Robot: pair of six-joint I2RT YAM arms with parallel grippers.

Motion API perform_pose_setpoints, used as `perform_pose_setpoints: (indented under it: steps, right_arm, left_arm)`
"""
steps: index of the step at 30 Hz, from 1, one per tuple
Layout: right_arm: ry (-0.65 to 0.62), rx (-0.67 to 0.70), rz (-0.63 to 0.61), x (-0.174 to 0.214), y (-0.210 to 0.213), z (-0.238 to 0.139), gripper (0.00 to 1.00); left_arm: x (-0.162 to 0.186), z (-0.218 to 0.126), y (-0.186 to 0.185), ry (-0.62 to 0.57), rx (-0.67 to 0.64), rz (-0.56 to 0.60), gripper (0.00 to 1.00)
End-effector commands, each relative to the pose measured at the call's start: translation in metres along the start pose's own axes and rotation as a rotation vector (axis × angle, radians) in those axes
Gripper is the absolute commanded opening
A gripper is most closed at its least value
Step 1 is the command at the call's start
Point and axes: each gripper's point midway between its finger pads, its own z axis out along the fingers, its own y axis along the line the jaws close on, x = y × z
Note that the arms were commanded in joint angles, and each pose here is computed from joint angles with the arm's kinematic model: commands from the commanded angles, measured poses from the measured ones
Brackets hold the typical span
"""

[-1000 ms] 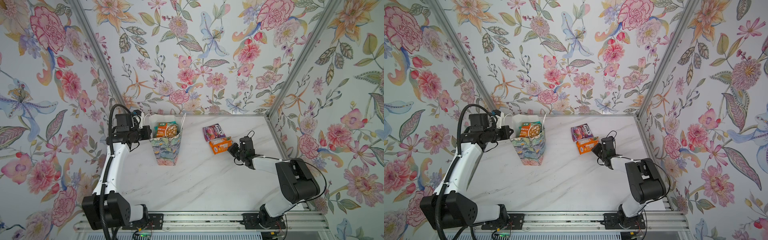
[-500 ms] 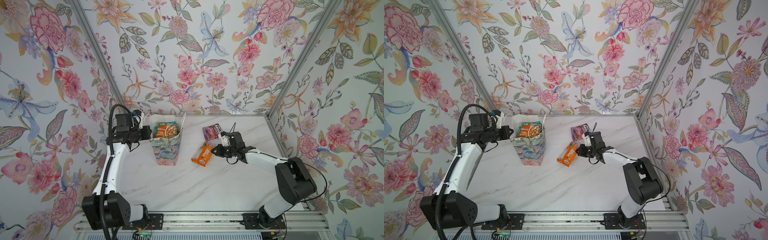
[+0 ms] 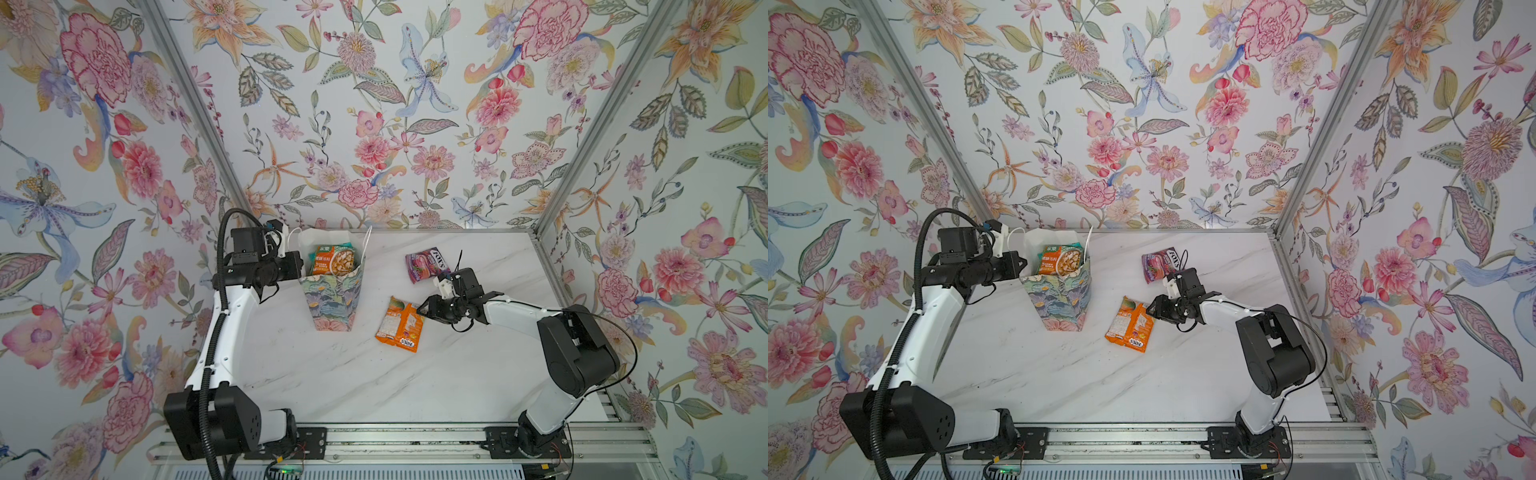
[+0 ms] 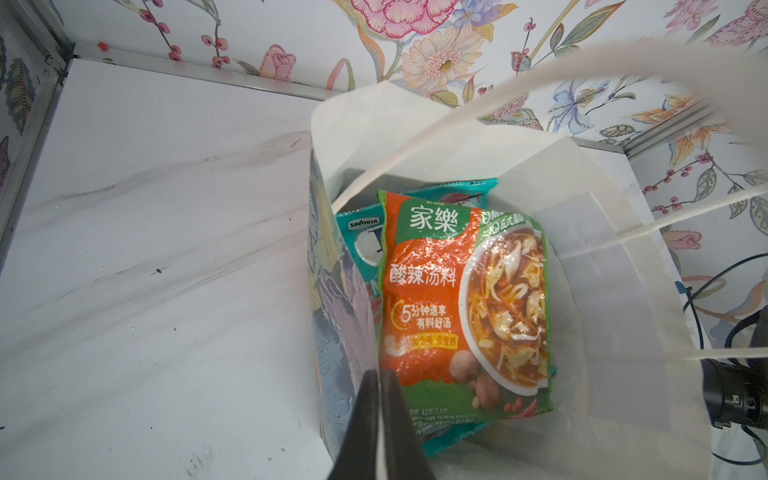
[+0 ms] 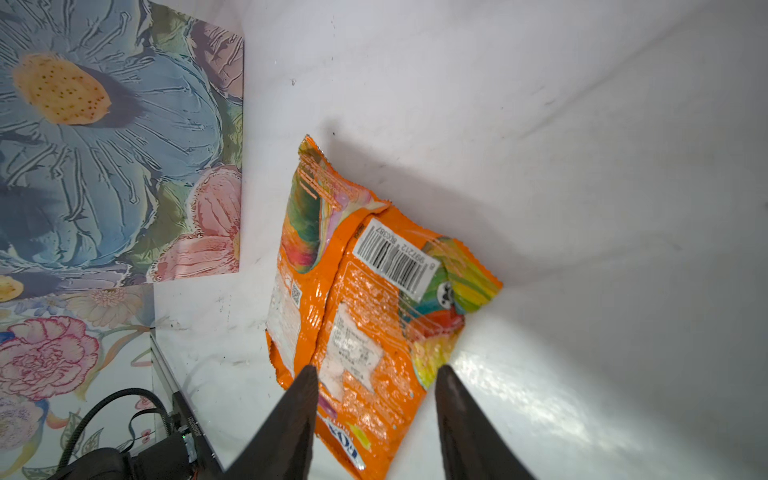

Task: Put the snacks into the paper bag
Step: 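Drag the orange Fruits bag toward the robot and close the right gripper on it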

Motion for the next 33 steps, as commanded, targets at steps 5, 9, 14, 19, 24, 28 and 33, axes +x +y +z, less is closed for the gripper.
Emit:
perform_pose_setpoints:
  steps: [5, 9, 14, 19, 24, 28, 33]
  right_arm:
    - [-0.061, 0.051, 0.156, 0.024, -0.020, -0.007, 0.54]
    - [-0.082, -0.003, 0.194, 0.031, -0.012, -0.004, 0.56]
    - [-0.071, -0.022, 0.213, 0.036, -0.005, 0.007, 0.58]
    - [-0.064, -0.010, 0.252, 0.042, -0.010, 0.020, 0.58]
    - [-0.087, 0.010, 0.305, 0.044, -0.018, 0.030, 0.58]
    - [-0.088, -0.032, 0.317, 0.041, -0.011, 0.040, 0.58]
    - [-0.086, -0.069, 0.325, 0.039, -0.003, 0.051, 0.54]
  left_arm:
    - [0.005, -0.003, -0.004, 0.021, 0.006, 0.013, 0.03]
    - [0.004, -0.003, -0.005, 0.018, 0.010, 0.012, 0.03]
    - [0.006, -0.003, -0.004, 0.019, 0.010, 0.013, 0.03]
    - [0.007, -0.004, -0.005, 0.018, 0.012, 0.011, 0.04]
    - [0.006, -0.005, -0.006, 0.015, 0.013, 0.012, 0.03]
    - [0.004, -0.005, -0.006, 0.013, 0.014, 0.013, 0.03]
    - [0.004, -0.006, -0.006, 0.014, 0.013, 0.016, 0.03]
